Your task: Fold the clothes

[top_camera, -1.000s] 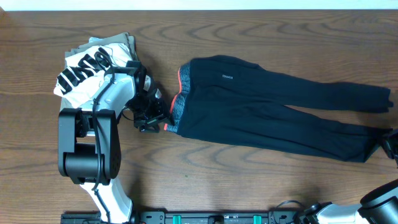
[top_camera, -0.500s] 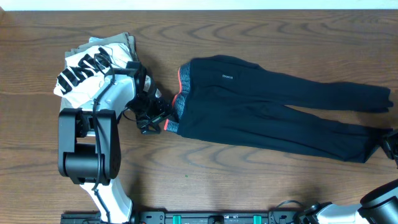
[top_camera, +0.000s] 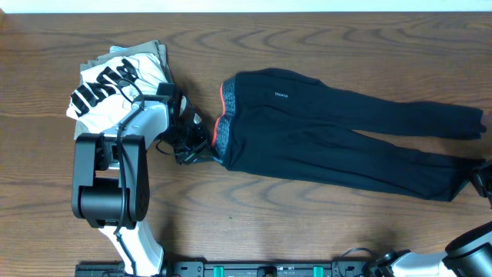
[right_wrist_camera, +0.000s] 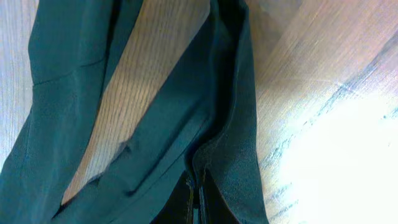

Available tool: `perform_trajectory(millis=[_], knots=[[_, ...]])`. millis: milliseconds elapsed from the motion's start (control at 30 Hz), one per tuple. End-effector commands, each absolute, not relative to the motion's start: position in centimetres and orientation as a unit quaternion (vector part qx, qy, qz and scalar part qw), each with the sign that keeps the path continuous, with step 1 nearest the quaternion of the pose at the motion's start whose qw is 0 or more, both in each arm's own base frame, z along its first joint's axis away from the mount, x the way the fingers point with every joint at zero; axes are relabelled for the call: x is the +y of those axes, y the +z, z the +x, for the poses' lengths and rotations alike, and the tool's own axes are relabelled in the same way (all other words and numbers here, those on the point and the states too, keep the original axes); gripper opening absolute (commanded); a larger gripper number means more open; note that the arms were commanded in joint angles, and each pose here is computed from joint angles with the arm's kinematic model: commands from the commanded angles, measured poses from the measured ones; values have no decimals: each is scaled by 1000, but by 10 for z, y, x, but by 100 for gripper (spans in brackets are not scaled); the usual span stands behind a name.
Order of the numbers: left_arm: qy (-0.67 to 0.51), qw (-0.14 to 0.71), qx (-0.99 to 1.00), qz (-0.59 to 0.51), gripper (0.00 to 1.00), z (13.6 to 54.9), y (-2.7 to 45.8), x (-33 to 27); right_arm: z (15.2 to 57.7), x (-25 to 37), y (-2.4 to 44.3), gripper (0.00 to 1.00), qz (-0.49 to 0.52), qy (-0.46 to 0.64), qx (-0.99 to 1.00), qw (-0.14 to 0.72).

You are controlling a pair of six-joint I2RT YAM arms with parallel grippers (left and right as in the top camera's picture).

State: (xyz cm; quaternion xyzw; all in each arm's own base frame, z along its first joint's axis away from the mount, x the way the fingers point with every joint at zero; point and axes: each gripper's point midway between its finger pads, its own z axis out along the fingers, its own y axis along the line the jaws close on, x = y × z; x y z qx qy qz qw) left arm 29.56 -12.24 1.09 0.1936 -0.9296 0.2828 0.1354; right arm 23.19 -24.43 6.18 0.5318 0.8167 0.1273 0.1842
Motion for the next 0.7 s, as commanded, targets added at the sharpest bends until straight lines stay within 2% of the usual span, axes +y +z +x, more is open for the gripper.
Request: perform_trajectory(millis=[0, 100, 267, 400, 667], knots=[[296, 122, -931, 175, 6, 296, 21, -123, 235, -244, 68, 1, 531, 127, 817, 188], [298, 101, -938, 147, 6, 294, 37, -120, 235, -243, 68, 1, 531, 129, 816, 186], [231, 4, -965, 122, 6, 298, 81, -95, 234, -238, 79, 1, 529, 134, 815, 193], [227, -54, -966, 111, 6, 296, 116, -90, 231, -235, 100, 1, 529, 140, 808, 218], [180, -100, -971, 124, 6, 275, 149, -70, 205, -234, 134, 1, 559, 128, 782, 243]])
